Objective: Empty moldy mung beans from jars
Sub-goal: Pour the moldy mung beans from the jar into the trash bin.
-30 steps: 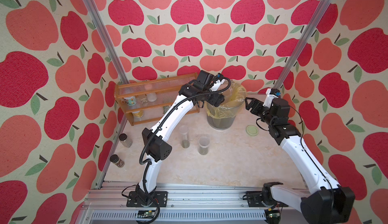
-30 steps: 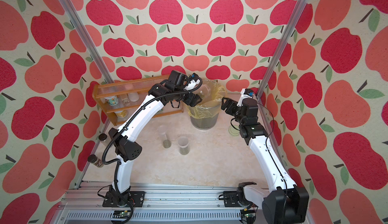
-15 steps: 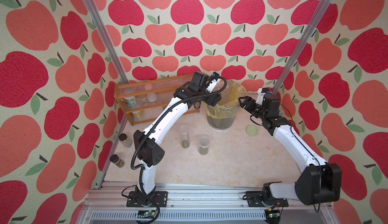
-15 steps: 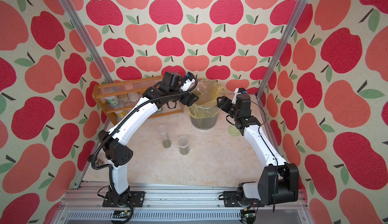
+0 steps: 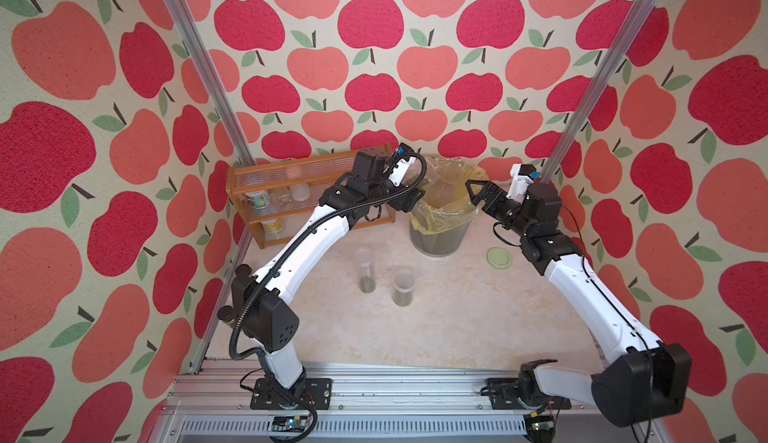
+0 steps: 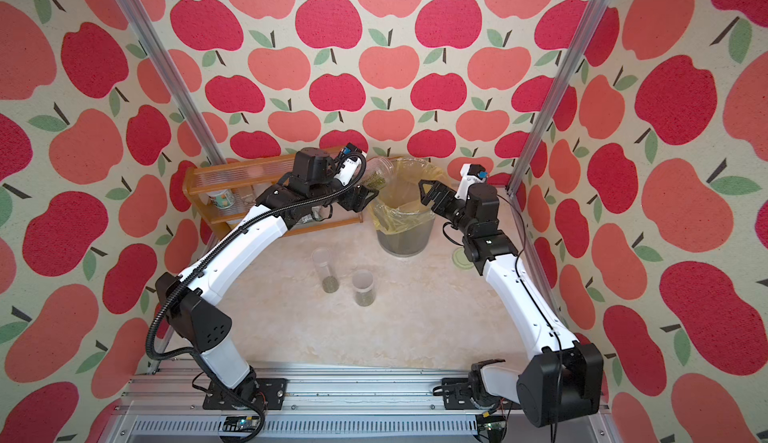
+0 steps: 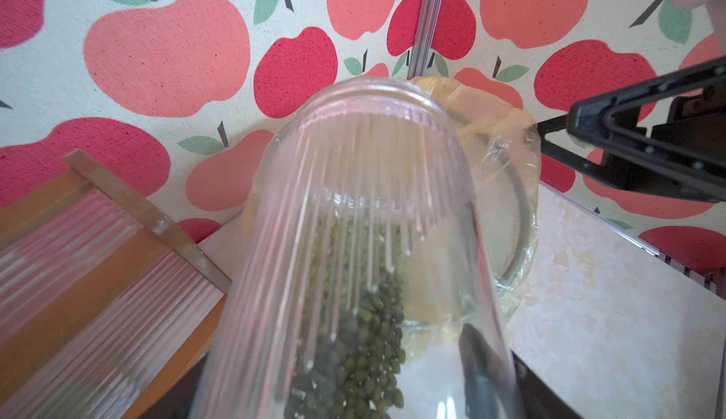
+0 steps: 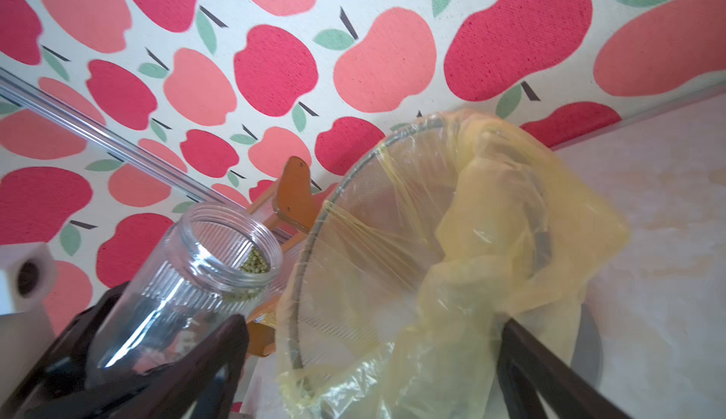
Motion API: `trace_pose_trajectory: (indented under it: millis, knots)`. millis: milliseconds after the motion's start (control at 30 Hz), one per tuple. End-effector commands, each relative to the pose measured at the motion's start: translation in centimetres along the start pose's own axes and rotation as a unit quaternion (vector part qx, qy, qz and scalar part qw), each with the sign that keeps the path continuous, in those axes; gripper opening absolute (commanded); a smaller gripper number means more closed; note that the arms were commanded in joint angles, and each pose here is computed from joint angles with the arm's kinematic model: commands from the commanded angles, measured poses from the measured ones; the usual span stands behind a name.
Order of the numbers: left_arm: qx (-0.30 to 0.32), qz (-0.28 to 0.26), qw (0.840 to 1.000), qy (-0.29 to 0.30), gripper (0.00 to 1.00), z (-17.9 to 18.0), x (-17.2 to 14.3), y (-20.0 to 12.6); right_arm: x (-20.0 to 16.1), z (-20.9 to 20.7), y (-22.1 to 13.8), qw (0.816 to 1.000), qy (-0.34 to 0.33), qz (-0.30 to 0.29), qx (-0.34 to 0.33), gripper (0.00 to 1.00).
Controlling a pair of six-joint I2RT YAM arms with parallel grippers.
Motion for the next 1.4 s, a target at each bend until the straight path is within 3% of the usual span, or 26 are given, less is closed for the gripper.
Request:
trace_pose_trajectory:
  millis: [0,67,200,433,567,800,1033,1367]
  knots:
    - [-0.048,-0.111,0.992,0.034,0.4,-2.2,3.9,-2.4,2.3,2.2,0.2,0.996,0.036,-0.032,0.074,0.99]
    - [-0.049,-0.12,0.991,0.037,0.4,-2.3,4.1,-2.5,2.7,2.9,0.6,0.995,0.043,-0.021,0.088,0.99]
    - [-0.051,-0.122,0.991,0.037,0.4,-2.4,4.6,-2.3,2.8,3.1,-0.1,0.999,0.036,0.019,0.036,0.99]
    - [-0.052,-0.114,0.992,0.034,0.4,-2.3,4.5,-1.4,-0.3,0.8,-4.2,0.997,0.055,0.01,-0.059,0.99]
    - [-0.055,-0.114,0.991,0.034,0.4,-2.3,4.5,-1.1,-1.3,0.7,-6.6,0.996,0.049,0.013,-0.076,0.99]
    - [-0.066,-0.123,0.989,0.045,0.4,-2.7,4.5,-0.5,1.2,3.2,-6.4,0.995,0.056,-0.071,0.044,0.99]
    - [-0.079,-0.143,0.984,0.07,0.39,-4.0,4.5,-0.3,3.1,4.6,-0.8,0.975,0.108,-0.096,0.169,0.99]
    - [-0.081,-0.136,0.984,0.078,0.39,-4.3,4.4,-0.4,2.9,6.4,2.4,0.965,0.12,-0.094,0.215,0.99]
Point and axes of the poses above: each gripper's point midway between its finger pads, its own y axis out along the fingers, its own z axis along the line the jaws close on, x = y × z, the point moved 8 cm from there along -y, back along the fingers, and after that the axes turned 15 degrees about -y, right-handed, at the moved point
